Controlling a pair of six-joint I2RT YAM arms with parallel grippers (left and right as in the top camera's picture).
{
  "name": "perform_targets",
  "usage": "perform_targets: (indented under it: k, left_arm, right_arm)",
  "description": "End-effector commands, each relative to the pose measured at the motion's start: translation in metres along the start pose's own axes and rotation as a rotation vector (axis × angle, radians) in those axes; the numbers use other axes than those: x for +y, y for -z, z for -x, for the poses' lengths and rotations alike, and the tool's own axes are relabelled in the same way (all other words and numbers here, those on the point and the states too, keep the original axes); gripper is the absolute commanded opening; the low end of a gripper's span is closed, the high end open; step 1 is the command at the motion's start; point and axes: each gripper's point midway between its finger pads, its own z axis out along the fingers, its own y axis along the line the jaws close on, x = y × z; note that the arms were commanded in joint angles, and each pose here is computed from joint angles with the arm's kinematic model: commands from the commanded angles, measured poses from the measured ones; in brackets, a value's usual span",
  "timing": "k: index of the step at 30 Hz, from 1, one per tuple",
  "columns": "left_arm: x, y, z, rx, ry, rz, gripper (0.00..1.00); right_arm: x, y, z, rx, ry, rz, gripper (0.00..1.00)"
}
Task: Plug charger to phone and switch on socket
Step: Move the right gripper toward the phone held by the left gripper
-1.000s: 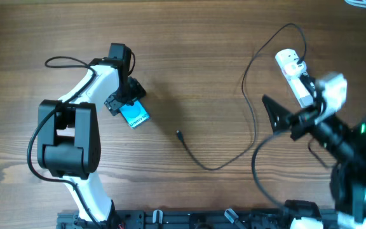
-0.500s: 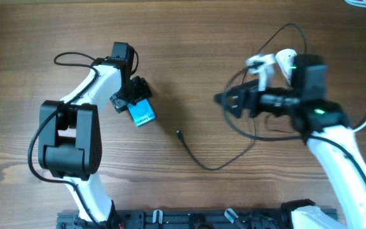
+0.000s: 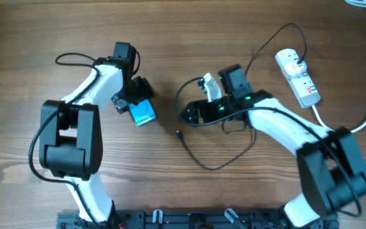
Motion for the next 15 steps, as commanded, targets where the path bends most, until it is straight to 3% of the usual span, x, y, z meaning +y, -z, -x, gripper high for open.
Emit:
perform_targets:
  k: [1,9,15]
  left_arm:
    - [0.013,-0.023,-0.025,0.055,-0.013,0.111,0.79]
    - [0.015,-0.022,-0.036,0.071,-0.042,0.160,0.79]
    - [0.038,-0.013,-0.065,0.189,-0.014,0.261,0.77]
  right_arm:
    - [0.016,-0.033,-0.014,0.073,0.033,0.082,1.00]
    - [0.036,-0.061,-0.037,0.139,0.095,0.102,1.00]
    - [0.035,-0.062,-0.038,0.142,0.096,0.093,1.00]
